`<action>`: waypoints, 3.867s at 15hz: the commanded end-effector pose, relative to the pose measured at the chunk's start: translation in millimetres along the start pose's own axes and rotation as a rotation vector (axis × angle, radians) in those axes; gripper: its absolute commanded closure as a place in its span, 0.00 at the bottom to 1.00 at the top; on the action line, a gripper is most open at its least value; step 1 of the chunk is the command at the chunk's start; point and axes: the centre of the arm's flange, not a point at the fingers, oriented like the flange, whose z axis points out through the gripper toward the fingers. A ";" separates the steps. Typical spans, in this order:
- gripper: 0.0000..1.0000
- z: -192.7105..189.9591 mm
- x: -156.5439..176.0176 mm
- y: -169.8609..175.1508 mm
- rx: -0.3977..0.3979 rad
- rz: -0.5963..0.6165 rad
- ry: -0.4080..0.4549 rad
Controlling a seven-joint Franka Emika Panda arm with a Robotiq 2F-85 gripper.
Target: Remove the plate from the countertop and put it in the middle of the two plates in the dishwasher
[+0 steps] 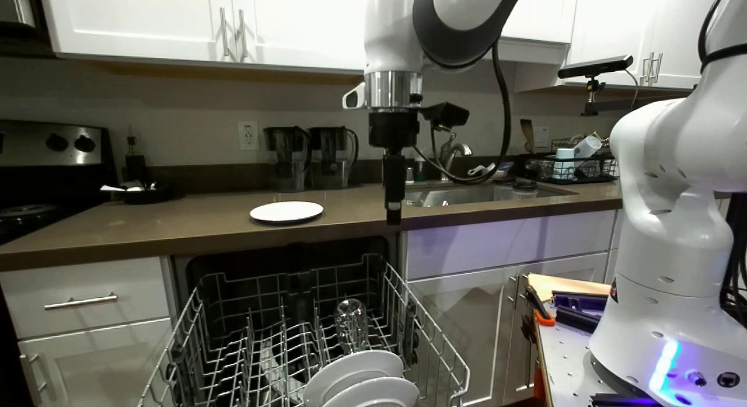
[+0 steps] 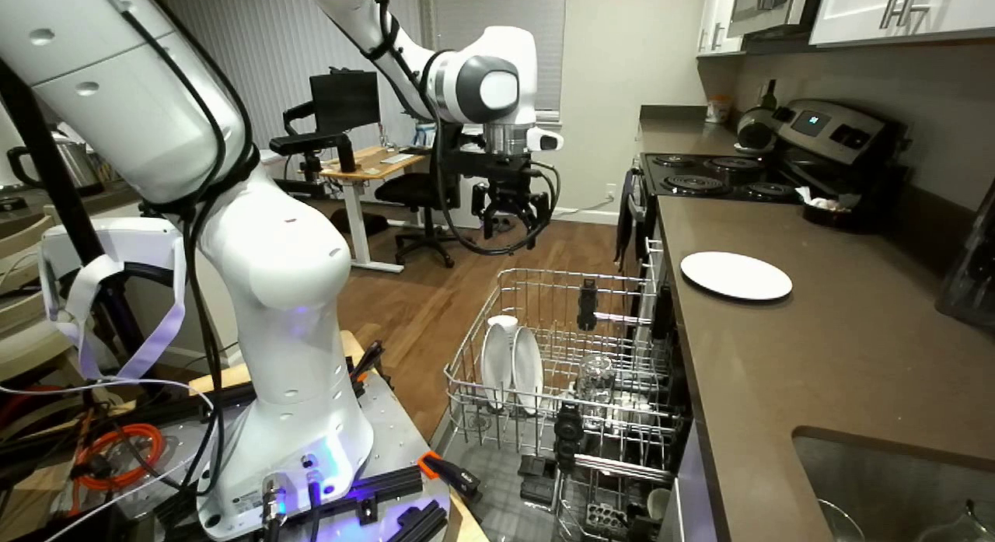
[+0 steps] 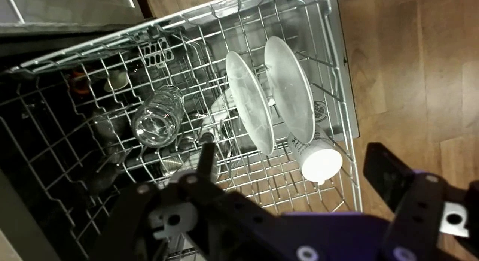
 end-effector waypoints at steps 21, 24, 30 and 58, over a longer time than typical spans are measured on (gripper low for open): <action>0.00 52.6 186.2 29.5 -0.730 -0.256 0.109; 0.00 74.7 202.0 48.3 -0.765 -0.216 0.071; 0.00 99.8 217.0 97.5 -0.690 -0.122 -0.003; 0.02 130.4 288.8 166.2 -0.835 -0.010 0.085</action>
